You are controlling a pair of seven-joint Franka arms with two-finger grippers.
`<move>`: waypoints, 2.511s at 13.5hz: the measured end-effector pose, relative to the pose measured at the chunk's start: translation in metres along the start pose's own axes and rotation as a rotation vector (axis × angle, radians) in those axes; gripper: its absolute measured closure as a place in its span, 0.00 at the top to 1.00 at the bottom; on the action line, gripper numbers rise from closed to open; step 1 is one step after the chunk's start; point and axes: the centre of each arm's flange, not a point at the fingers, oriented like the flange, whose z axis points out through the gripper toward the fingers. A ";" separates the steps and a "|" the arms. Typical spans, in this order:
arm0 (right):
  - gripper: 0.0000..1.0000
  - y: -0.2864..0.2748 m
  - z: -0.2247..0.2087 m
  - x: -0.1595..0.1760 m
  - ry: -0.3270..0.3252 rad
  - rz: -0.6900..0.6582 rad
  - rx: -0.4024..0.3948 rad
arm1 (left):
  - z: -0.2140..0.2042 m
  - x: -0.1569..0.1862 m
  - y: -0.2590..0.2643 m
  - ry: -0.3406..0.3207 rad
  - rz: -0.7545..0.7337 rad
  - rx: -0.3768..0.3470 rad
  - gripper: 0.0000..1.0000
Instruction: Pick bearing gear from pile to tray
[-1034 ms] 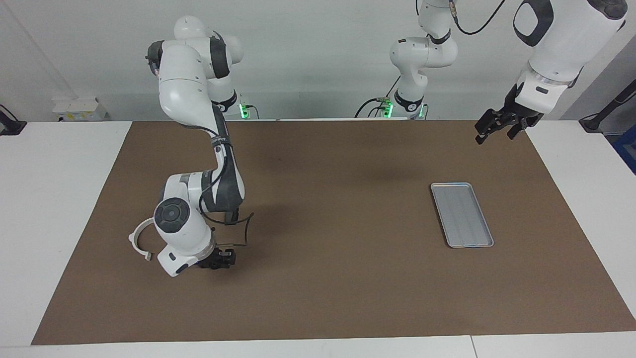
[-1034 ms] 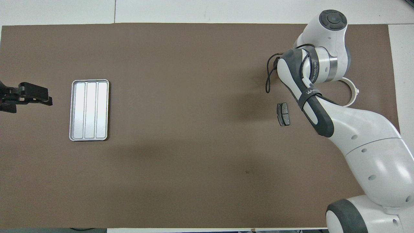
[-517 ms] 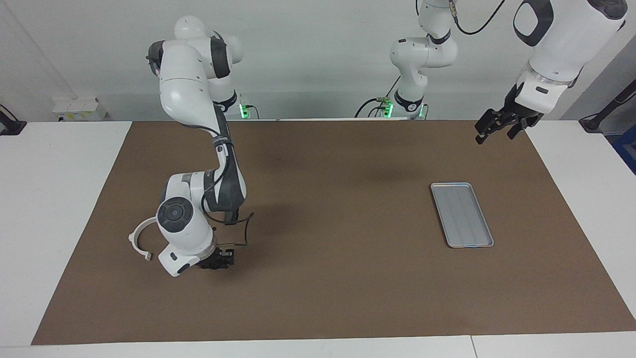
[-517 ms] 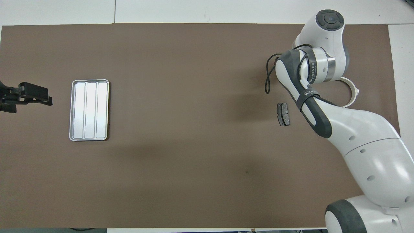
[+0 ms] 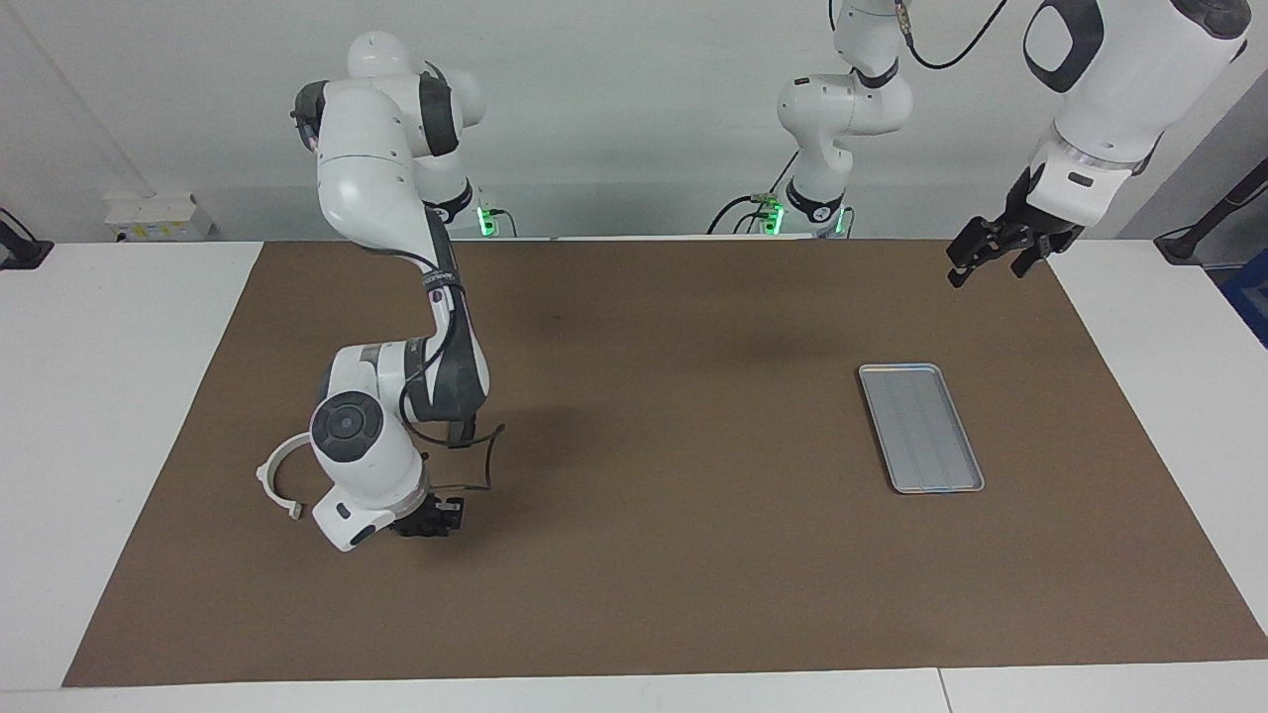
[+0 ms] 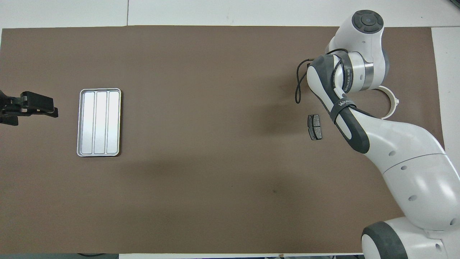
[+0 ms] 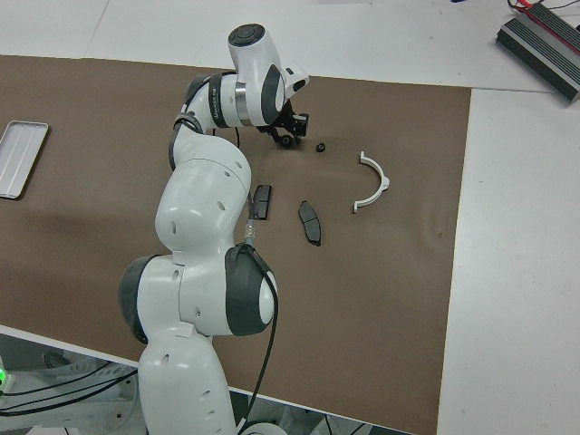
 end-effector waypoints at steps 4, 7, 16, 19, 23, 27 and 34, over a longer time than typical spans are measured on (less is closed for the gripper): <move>0.35 -0.001 -0.001 0.000 0.002 -0.002 0.001 | 0.000 0.000 0.000 0.000 0.000 0.000 1.00; 0.35 -0.001 -0.001 0.000 0.002 -0.002 0.000 | 0.000 0.000 0.000 0.000 0.000 0.000 1.00; 0.35 -0.068 -0.061 -0.014 -0.061 0.116 -0.013 | 0.000 0.000 0.000 0.000 0.000 0.000 1.00; 0.35 -0.158 -0.066 -0.041 -0.053 0.260 -0.013 | 0.000 0.000 0.000 0.000 0.000 0.000 1.00; 0.35 -0.270 -0.073 -0.087 -0.018 0.497 0.014 | 0.000 0.000 0.000 0.000 0.000 0.000 1.00; 0.35 -0.354 -0.072 -0.130 0.021 0.677 0.070 | 0.000 0.000 0.000 0.000 0.000 0.000 1.00; 0.35 -0.425 -0.023 -0.170 0.040 0.801 0.105 | 0.000 0.000 0.000 0.000 0.000 0.000 1.00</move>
